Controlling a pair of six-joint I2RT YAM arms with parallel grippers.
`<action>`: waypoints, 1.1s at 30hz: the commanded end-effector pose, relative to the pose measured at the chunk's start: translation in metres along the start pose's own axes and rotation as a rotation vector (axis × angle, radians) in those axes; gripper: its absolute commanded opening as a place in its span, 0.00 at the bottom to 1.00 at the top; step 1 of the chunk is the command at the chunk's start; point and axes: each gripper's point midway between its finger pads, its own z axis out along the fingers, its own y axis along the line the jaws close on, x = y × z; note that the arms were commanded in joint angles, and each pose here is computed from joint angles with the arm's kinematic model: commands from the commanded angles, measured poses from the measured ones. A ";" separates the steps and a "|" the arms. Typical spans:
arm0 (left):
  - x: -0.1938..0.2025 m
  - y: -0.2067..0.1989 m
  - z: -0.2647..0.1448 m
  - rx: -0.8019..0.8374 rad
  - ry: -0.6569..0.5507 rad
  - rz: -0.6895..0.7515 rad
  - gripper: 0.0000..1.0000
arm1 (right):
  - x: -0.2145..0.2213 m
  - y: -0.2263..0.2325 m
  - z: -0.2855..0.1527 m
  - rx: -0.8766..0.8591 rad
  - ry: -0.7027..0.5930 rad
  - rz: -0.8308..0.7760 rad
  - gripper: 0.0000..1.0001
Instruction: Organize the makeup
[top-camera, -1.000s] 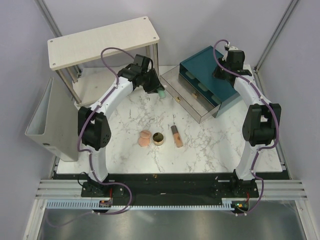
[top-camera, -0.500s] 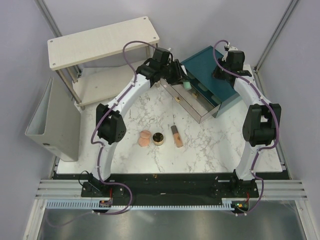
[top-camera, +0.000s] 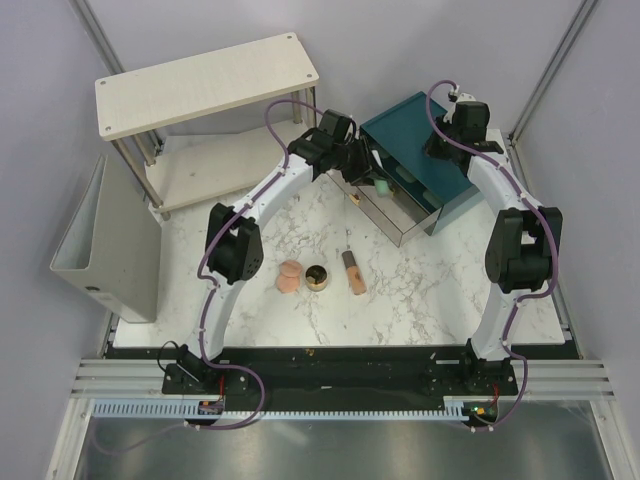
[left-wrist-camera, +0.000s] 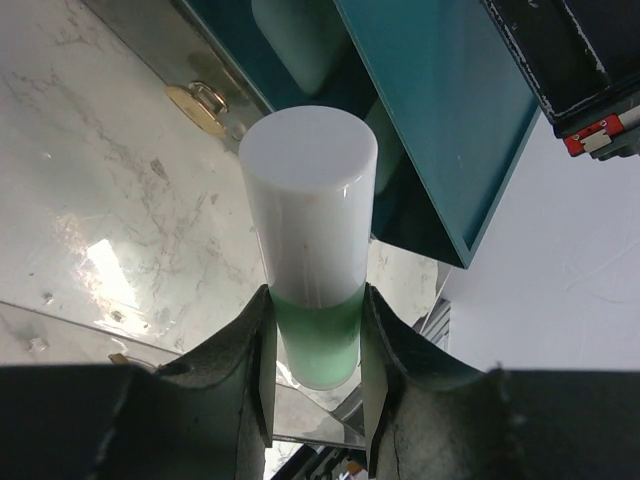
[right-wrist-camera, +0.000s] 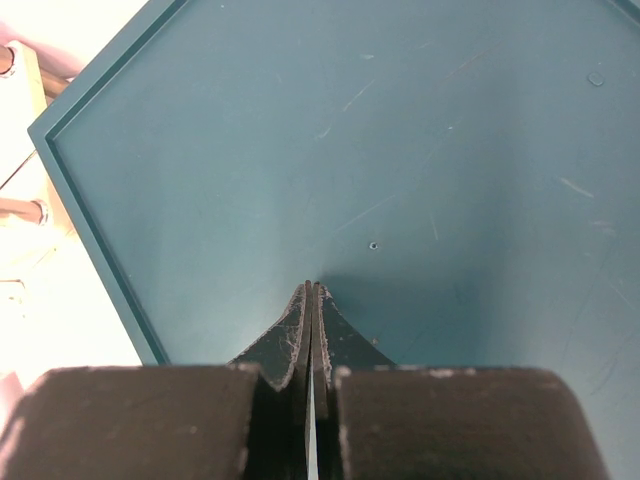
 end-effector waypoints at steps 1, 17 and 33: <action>-0.007 -0.037 -0.010 0.124 0.001 0.015 0.34 | 0.099 -0.018 0.001 0.049 0.316 0.038 0.00; -0.017 -0.046 -0.027 0.125 -0.051 0.102 0.46 | 0.102 -0.017 -0.004 0.041 0.323 0.039 0.00; 0.065 -0.015 -0.130 0.024 0.032 0.262 0.50 | 0.103 -0.017 -0.007 0.042 0.322 0.033 0.00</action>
